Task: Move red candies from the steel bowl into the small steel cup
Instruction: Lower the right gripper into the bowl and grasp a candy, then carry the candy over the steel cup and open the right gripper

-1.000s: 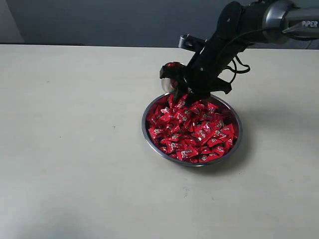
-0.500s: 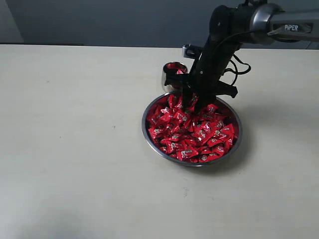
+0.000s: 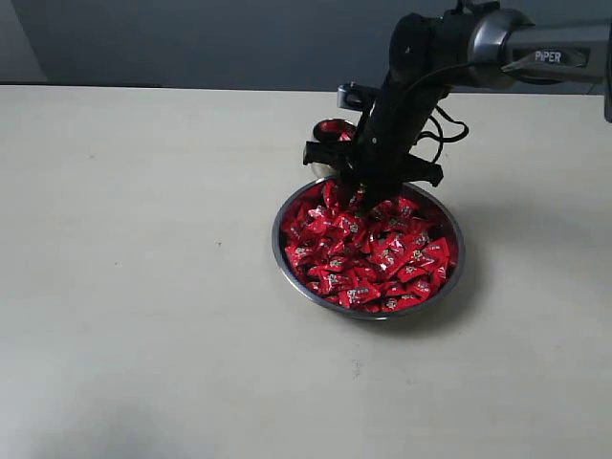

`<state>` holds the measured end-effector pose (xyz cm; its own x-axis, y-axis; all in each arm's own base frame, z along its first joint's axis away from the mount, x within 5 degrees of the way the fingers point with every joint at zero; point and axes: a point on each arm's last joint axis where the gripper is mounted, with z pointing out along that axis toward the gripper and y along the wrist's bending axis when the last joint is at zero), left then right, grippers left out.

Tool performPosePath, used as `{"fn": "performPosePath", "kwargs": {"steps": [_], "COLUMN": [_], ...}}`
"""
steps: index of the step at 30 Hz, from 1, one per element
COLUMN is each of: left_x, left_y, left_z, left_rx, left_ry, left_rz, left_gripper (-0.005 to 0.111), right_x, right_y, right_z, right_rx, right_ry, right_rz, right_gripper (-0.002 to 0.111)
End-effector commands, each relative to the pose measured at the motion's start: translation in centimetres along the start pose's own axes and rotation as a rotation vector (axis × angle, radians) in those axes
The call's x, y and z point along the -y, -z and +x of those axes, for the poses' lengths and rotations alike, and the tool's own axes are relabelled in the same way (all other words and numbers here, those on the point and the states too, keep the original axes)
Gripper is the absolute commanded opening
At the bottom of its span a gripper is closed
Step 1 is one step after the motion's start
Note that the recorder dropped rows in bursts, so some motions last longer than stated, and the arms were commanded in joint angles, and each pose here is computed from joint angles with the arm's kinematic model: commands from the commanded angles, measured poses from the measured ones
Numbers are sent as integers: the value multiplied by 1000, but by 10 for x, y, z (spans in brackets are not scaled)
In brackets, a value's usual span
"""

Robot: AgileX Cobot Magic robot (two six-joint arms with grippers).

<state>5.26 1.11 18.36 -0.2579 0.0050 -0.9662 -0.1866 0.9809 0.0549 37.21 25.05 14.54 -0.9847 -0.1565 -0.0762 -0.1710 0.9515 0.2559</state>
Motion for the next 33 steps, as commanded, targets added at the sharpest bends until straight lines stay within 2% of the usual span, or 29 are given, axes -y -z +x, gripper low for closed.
{"fn": "performPosePath", "kwargs": {"steps": [1, 10, 19, 28, 33], "left_x": [0, 0, 0, 0, 0], "left_y": [0, 0, 0, 0, 0], "left_z": [1, 1, 1, 1, 1], "left_rx": [8, 8, 8, 8, 8], "left_ry": [-2, -2, -2, -2, -2], "left_rz": [5, 5, 5, 5, 5], "left_gripper": [0, 0, 0, 0, 0], "right_x": [2, 7, 14, 15, 17], "right_y": [2, -19, -21, -21, -21], "right_z": [-2, 3, 4, 3, 2], "right_rx": [9, -82, -94, -83, -78], "right_ry": [27, 8, 54, 66, 74], "right_rz": [19, 36, 110, 124, 135], "right_gripper": [30, 30, 30, 30, 24]}}
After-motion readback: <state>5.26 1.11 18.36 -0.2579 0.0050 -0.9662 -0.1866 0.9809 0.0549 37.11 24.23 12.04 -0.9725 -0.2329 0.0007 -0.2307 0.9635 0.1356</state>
